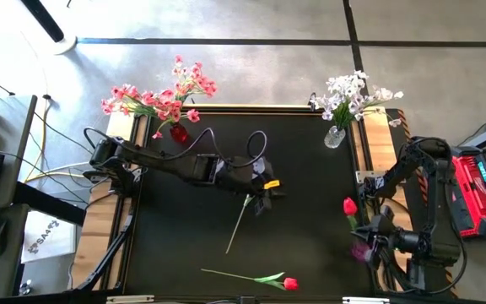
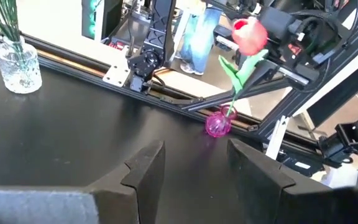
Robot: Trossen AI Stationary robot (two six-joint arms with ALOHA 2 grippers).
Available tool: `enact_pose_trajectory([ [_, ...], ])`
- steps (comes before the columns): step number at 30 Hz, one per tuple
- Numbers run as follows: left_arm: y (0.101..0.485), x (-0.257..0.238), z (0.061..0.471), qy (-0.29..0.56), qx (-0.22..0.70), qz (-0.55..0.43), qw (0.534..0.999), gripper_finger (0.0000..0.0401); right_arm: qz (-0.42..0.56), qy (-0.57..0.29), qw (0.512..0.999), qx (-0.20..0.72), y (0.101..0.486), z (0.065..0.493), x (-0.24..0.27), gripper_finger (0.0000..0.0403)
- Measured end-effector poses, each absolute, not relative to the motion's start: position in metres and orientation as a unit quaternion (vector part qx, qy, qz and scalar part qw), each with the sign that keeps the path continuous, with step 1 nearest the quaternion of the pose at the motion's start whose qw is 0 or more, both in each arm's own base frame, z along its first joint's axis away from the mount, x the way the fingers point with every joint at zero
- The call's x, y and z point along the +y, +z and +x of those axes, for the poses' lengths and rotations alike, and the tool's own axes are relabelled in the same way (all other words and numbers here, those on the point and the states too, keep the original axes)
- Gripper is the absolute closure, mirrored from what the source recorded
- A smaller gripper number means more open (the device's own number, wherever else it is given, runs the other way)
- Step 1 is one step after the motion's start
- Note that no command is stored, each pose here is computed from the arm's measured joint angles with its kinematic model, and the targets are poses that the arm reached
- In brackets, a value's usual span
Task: Sort flowers into vase by color
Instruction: Put the middle red tulip into the purple flower vase
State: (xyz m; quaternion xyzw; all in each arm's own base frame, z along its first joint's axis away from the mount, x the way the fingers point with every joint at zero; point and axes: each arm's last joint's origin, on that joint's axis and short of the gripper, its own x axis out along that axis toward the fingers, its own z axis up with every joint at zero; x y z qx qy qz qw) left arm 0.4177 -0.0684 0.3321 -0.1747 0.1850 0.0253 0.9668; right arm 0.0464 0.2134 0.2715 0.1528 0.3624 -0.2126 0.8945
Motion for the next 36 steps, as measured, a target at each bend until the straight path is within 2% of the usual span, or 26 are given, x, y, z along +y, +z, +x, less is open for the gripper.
enact_pose_trajectory([
  [8, 0.334, -0.068, 0.418, 0.025, 0.174, -0.177, 0.968, 0.024, 0.111, -0.218, 0.91, 0.335, 0.272, 0.056, 0.208, 0.0403],
  [20, 0.337, -0.078, 0.418, 0.028, 0.154, -0.177, 0.972, 0.024, 0.05, -0.269, 0.899, 0.341, 0.273, 0.103, 0.192, 0.0403],
  [24, 0.337, -0.084, 0.417, 0.029, 0.153, -0.173, 0.972, 0.024, 0.043, -0.28, 0.899, 0.334, 0.285, 0.12, 0.182, 0.0403],
  [32, 0.337, -0.091, 0.415, 0.036, 0.152, -0.168, 0.973, 0.024, 0.017, -0.245, 0.892, 0.379, 0.321, 0.164, 0.166, 0.0403],
  [36, 0.337, -0.093, 0.414, 0.035, 0.155, -0.166, 0.973, 0.024, 0.057, -0.217, 0.873, 0.432, 0.319, 0.197, 0.15, 0.0403],
])
